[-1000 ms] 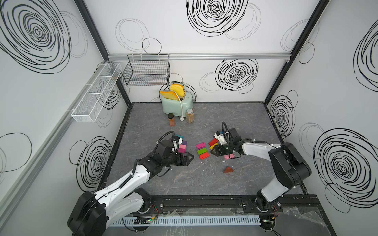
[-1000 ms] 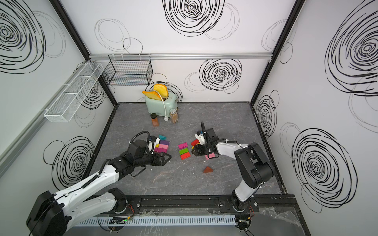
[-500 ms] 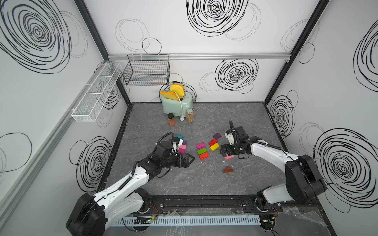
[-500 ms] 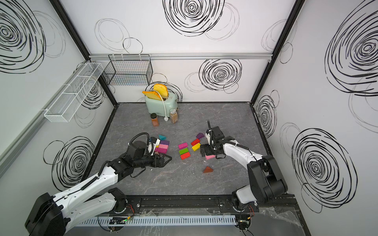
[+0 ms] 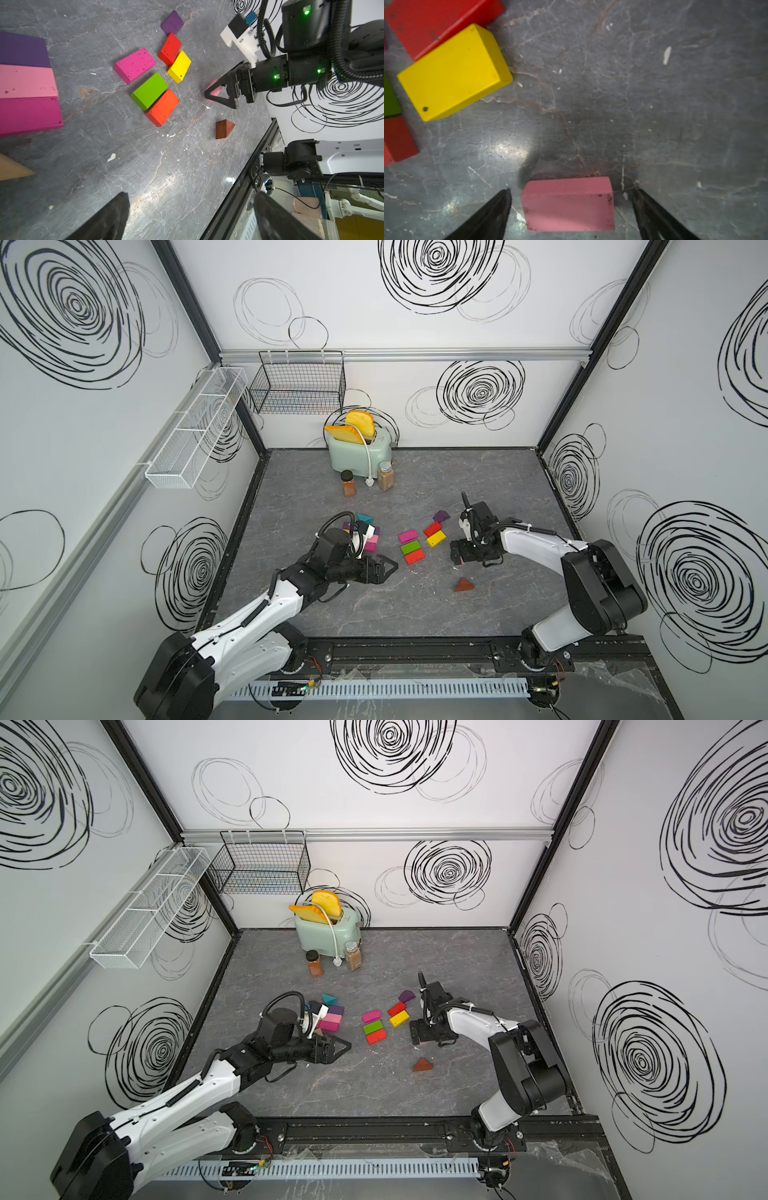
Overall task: Assemble a piece of candy with building blocks
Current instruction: Assemble the building block at the center of the board.
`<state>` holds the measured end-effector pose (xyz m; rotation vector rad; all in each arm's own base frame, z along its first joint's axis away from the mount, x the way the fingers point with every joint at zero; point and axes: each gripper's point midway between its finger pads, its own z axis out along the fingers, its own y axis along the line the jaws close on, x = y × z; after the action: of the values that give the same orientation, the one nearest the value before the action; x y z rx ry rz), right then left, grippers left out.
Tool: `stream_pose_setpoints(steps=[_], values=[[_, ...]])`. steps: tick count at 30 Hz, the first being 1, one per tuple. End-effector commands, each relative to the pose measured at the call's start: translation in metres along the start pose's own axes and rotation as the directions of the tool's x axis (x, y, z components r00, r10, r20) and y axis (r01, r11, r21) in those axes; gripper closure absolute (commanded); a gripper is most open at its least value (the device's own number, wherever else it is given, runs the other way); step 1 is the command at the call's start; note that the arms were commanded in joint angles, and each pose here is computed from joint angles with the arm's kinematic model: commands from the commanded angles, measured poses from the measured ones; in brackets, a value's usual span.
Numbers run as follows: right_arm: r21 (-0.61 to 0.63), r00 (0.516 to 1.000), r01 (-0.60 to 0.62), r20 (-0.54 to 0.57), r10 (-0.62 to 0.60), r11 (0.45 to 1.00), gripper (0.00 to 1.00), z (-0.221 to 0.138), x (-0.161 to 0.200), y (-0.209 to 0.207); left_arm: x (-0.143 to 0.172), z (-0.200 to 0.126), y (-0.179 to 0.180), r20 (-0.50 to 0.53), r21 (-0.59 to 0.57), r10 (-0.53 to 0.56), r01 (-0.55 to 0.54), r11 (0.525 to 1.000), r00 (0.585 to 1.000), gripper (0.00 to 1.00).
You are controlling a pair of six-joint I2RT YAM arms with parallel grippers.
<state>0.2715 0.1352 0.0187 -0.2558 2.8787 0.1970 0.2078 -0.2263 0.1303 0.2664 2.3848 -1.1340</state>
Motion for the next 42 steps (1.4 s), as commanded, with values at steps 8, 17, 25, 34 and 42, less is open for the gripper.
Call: stream_pose_setpoints(steps=[8, 17, 25, 34, 42], values=[[0.013, 0.997, 0.033, -0.069, -0.032, 0.999, 0.28, 0.011, 0.020, 0.008, -0.007, -0.003, -0.008, 0.034, 0.038, 0.021, -0.022, 0.999, 0.999, 0.02], [0.002, 0.995, 0.095, -0.043, -0.095, 0.995, 0.44, 0.018, 0.011, 0.030, -0.008, -0.004, -0.003, 0.034, 0.006, 0.017, -0.017, 1.000, 0.999, 0.02], [-0.054, 0.990, 0.142, 0.023, -0.141, 0.988, 0.43, 0.025, -0.013, 0.054, -0.005, -0.006, 0.005, 0.043, -0.030, -0.014, 0.016, 0.999, 0.999, 0.02], [-0.113, 0.980, 0.194, 0.055, -0.189, 0.974, 0.43, 0.032, -0.023, 0.075, -0.006, -0.007, 0.010, 0.055, -0.052, -0.045, 0.048, 0.998, 0.997, 0.02], [-0.128, 0.977, 0.212, 0.055, -0.206, 0.969, 0.41, 0.037, -0.025, 0.079, -0.006, -0.004, 0.014, 0.062, -0.068, -0.065, 0.069, 0.995, 0.996, 0.02]])
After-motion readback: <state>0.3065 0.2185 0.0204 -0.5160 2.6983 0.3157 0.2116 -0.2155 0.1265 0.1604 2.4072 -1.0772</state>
